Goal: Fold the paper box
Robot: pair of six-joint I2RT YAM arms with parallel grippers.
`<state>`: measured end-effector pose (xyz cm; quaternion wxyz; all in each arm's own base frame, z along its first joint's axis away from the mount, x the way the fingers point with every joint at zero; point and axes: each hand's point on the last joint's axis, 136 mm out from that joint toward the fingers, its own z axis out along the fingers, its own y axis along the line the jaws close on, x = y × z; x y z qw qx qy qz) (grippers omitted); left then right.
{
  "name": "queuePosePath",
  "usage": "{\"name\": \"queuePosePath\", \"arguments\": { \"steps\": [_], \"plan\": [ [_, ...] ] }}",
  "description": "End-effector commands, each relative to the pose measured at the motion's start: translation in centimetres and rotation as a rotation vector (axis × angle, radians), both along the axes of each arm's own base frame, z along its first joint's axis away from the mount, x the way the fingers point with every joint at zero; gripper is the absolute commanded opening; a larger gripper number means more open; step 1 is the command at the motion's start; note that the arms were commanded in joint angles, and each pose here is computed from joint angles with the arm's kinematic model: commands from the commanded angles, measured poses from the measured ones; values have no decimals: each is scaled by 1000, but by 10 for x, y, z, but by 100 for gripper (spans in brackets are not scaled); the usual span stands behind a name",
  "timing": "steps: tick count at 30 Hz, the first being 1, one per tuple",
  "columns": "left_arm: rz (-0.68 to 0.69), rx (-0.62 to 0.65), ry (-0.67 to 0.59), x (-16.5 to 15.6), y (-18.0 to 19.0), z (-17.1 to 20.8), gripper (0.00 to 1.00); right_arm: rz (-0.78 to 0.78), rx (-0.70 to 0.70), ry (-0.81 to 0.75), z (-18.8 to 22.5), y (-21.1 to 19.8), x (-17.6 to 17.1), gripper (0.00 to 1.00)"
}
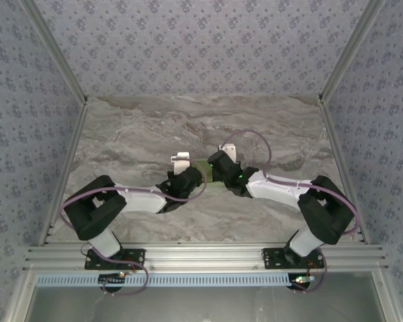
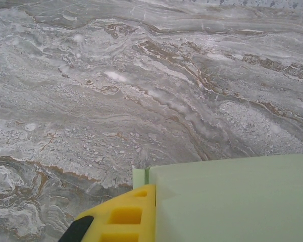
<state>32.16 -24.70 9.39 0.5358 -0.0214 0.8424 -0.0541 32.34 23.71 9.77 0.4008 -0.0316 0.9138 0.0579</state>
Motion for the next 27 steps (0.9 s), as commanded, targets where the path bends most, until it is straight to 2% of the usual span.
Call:
{"name": "queuePosePath", "arguments": {
  "steps": [1, 14, 16, 27],
  "plan": [
    [-7, 38, 68, -12, 8, -24, 0, -36, 60, -17, 4, 5, -1, 1],
    [11, 94, 74, -24, 12, -44, 0, -34, 45, -24, -8, -1, -8, 3],
    [6, 108, 78, -27, 12, -48, 0, -7, 0, -34, -11, -3, -10, 3],
    [11, 154, 66, -37, 21, -61, 0, 14, -46, -55, -29, -9, -21, 5]
  ]
}}
